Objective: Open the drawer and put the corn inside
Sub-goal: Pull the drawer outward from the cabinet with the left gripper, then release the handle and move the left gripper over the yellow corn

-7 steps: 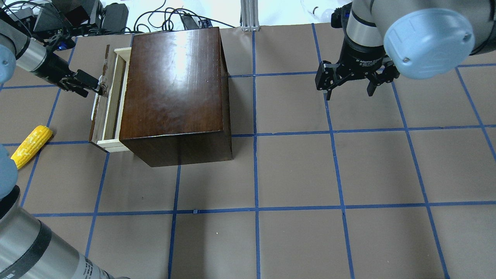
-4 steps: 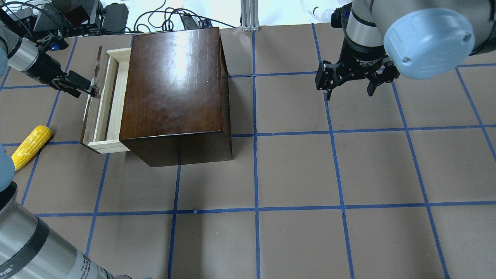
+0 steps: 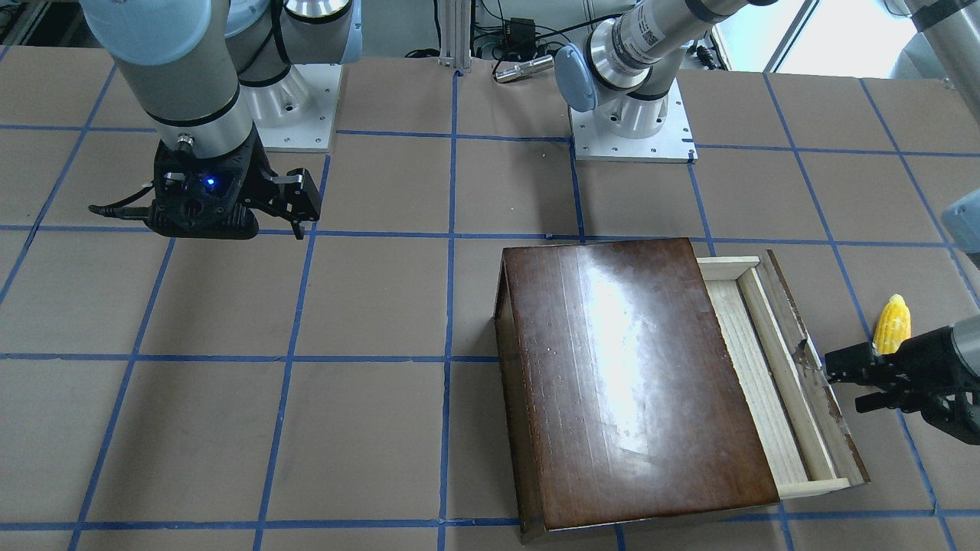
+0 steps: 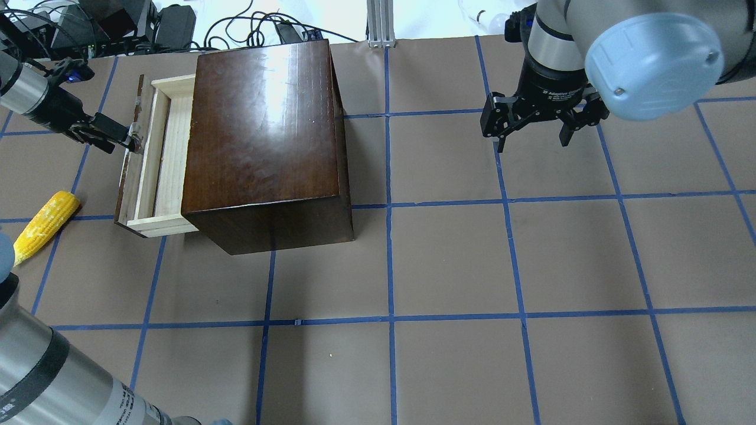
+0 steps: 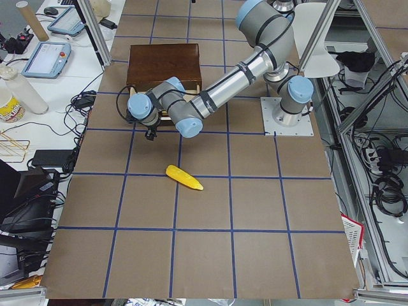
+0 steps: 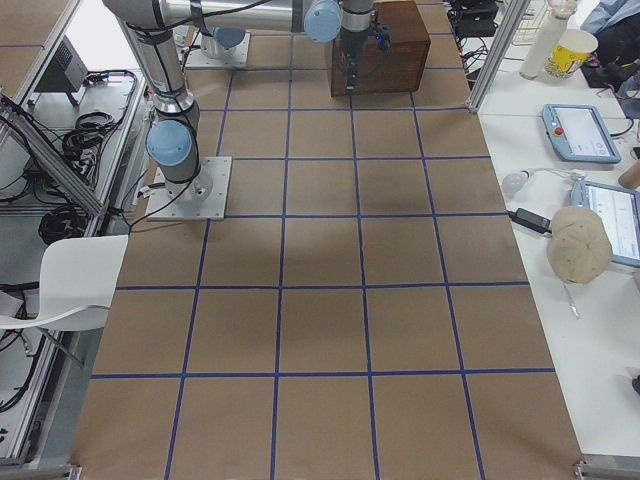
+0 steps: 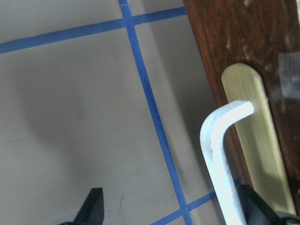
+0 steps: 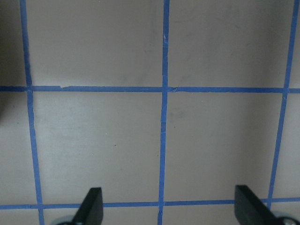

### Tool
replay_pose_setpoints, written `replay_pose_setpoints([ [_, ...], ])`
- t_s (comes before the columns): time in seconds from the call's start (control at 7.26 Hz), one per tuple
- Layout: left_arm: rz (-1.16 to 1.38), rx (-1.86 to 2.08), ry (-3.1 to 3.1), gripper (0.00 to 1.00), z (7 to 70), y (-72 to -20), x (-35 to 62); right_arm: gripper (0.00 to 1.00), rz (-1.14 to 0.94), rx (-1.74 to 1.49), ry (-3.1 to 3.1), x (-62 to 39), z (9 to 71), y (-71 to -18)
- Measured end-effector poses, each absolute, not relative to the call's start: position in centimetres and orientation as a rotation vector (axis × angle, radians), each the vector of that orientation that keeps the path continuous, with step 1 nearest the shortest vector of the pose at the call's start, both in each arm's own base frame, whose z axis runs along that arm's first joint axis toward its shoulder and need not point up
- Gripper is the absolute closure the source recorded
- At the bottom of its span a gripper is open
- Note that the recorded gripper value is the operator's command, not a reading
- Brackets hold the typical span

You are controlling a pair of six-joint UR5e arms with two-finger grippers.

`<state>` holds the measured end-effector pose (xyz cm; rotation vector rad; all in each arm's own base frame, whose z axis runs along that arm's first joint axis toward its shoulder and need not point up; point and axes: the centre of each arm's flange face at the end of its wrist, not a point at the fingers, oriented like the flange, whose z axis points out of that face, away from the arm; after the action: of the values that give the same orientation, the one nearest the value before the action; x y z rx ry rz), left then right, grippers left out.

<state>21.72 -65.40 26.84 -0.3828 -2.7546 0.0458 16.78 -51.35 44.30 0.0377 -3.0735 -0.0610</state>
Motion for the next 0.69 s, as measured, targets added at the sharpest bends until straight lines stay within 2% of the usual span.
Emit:
replay_pose_setpoints([
  [0.69, 0.025, -0.419, -2.788, 0.0, 28.3, -65.4, 22.7, 0.0, -0.062, 0.038, -3.073, 16.8, 44.3, -51.3],
])
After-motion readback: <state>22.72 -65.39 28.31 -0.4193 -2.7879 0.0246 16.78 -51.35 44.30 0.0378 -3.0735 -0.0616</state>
